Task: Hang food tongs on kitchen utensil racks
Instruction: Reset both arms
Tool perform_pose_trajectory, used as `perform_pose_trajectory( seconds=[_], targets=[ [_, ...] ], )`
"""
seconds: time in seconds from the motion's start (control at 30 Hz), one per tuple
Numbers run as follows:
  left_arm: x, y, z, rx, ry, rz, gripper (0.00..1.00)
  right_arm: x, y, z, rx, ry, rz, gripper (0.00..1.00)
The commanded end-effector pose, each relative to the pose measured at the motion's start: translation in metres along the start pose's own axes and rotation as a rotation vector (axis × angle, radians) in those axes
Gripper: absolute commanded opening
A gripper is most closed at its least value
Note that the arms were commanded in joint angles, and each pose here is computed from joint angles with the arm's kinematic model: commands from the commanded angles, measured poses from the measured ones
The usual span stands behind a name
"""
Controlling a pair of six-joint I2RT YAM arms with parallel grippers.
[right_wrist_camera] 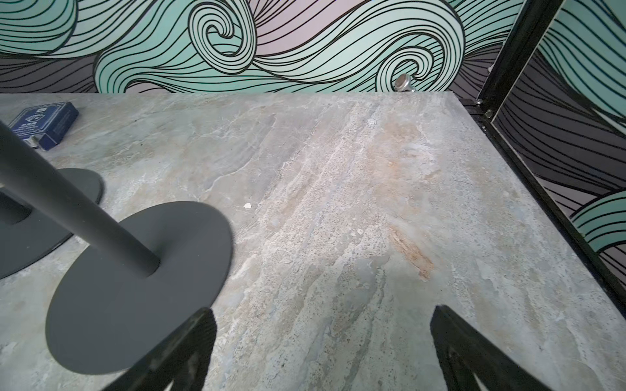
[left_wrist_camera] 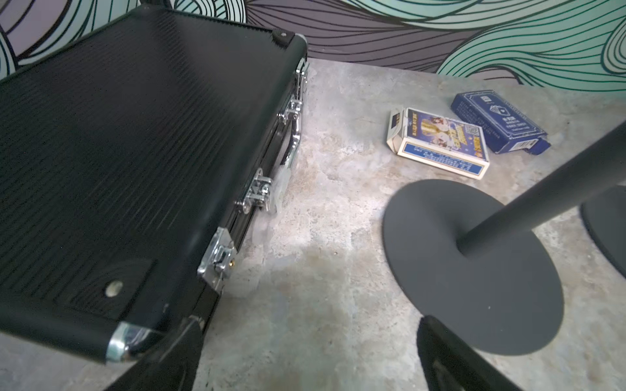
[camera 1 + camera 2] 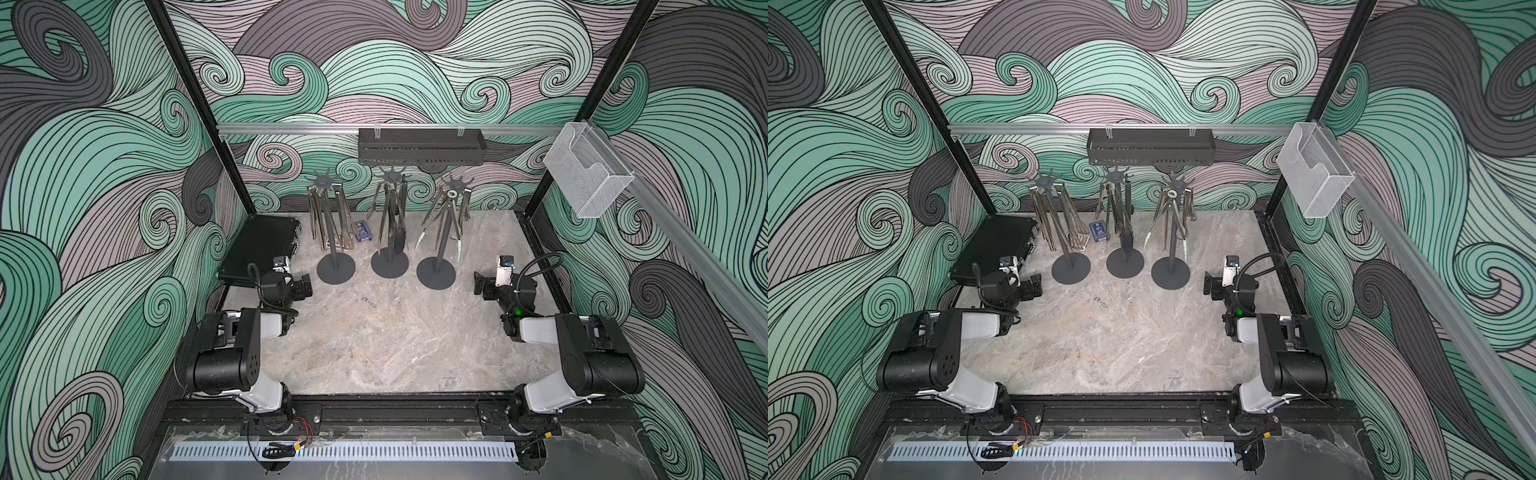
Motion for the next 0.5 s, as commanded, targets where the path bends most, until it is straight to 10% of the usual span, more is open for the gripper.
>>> perform_pose_trajectory(
  seconds=[0.0,0.47],
  targets=[
    [0.0006,0.0089,-0.0101,-0.020,-0.037,0.000,0.99,-0.0003,0.0052,0.0052,-0.007,0.032,-0.021,0.99],
    [-0.0014,0.0091,-0.0105,-0.025,-0.030,0.002,0.99,-0.0006,0.0052,0.0047,-0.008,0.031,-0.019,0.99]
  ],
)
Point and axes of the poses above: each gripper's point midway between its finger pads, its own x axis back along the fingers, its own z axis along the line the jaws close on, y = z × x, the point moved 2 cm from there along x, back along the fingers, and after that the axes turned 14 degrees about x, right-handed, at the moved point
